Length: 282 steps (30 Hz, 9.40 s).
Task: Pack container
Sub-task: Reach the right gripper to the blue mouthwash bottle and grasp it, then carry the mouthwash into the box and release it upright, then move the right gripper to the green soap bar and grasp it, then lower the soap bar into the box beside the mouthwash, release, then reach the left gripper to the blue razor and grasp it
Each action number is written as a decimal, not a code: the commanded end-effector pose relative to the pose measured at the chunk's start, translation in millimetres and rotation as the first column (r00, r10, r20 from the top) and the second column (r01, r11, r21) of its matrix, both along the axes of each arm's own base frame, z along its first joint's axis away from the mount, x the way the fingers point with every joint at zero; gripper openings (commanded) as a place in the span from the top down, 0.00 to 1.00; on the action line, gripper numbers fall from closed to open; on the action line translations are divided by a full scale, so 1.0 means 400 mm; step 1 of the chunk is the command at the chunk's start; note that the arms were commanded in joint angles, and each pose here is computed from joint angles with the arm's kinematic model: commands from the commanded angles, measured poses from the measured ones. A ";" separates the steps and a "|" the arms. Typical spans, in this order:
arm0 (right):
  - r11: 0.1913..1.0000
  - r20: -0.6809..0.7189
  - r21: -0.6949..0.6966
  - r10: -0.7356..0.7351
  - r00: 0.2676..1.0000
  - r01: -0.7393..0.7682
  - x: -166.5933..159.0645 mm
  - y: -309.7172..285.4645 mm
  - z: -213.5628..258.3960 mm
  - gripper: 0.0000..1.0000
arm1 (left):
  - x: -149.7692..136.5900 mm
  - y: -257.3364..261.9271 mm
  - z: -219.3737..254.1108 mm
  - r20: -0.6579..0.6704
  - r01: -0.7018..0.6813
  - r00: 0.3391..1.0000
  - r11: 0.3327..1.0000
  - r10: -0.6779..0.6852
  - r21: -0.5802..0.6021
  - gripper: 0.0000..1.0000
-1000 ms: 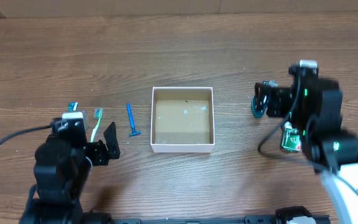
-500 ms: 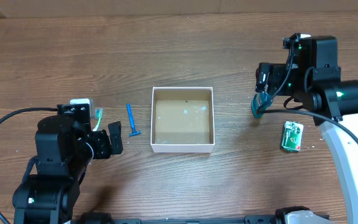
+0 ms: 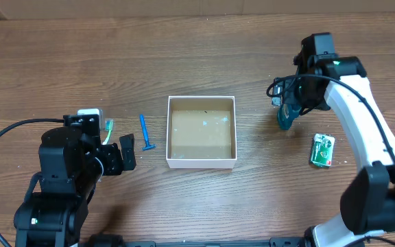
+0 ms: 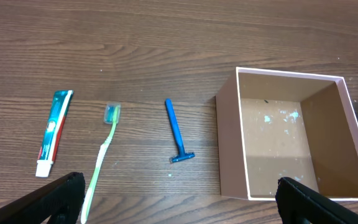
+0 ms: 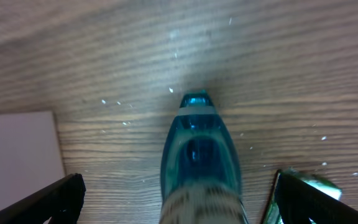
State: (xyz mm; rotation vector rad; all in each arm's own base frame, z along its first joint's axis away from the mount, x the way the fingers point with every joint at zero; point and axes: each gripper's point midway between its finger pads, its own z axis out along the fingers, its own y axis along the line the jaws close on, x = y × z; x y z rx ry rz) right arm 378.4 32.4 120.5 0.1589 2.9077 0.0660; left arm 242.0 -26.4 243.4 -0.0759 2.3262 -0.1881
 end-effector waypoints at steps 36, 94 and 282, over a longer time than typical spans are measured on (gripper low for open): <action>1.000 0.016 -0.022 -0.016 1.000 0.016 0.023 -0.012 0.001 0.71 | 0.003 -0.006 0.034 0.034 0.007 0.999 1.000 -0.007 -0.010 0.00; 0.948 0.087 0.060 0.308 0.948 -0.313 -0.052 0.700 0.042 0.18 | 0.003 -0.005 0.033 0.033 0.004 0.999 1.000 -0.003 -0.008 0.00; 0.942 0.002 0.091 -0.325 0.946 0.323 -0.296 -0.092 0.118 0.00 | 0.324 -0.100 -0.555 -0.712 -0.083 0.698 0.996 0.076 0.026 0.00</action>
